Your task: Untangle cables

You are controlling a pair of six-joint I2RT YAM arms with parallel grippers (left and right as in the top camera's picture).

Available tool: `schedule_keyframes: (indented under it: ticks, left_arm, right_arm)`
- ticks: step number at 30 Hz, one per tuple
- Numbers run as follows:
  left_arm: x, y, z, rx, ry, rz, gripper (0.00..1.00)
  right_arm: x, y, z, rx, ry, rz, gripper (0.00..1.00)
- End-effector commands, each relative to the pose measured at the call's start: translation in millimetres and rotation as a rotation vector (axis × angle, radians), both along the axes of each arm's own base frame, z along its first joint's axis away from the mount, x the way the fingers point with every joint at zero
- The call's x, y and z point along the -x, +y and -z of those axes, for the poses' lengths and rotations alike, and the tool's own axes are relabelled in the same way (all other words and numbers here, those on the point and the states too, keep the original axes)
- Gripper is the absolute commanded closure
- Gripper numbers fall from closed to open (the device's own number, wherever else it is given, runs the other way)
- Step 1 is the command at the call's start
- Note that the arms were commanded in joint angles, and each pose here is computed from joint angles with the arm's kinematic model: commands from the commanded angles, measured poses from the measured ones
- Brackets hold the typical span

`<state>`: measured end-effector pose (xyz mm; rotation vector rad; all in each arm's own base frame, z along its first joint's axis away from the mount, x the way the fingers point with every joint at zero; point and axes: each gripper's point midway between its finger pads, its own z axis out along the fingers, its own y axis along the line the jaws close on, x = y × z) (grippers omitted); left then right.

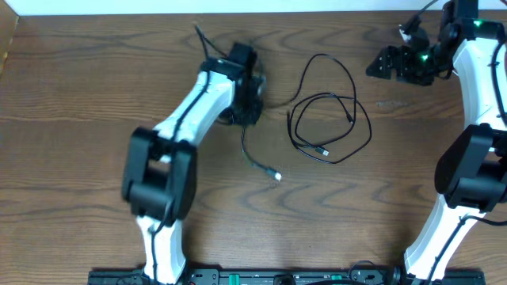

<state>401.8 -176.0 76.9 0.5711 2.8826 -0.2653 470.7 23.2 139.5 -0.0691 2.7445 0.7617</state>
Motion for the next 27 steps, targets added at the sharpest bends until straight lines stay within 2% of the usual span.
schedule_keyframes:
  ticks: [1,7,15,21,24,27]
  left_arm:
    - [-15,-11,-131,0.153,-0.323,0.01,0.93]
    - [4,-9,-263,0.314,-0.669,0.02,0.93]
    - [33,2,-365,0.426,-0.972,0.027,0.92]
    - [48,7,-395,0.504,-1.031,-0.021,0.92]
    - [55,1,-397,0.545,-1.011,0.005,0.93]
    - [59,-3,-394,0.576,-0.978,0.009,0.93]
  right_arm:
    - [3,29,-13,-0.101,-0.045,-0.093,0.03]
    - [4,57,-27,-0.201,-0.098,-0.182,0.02]
    - [9,79,-29,-0.203,-0.141,-0.281,0.01]
    - [1,101,-34,-0.19,-0.235,-0.365,0.01]
    - [-11,126,-49,-0.227,-0.373,-0.45,0.02]
    - [-20,145,-60,-0.237,-0.476,-0.506,0.07]
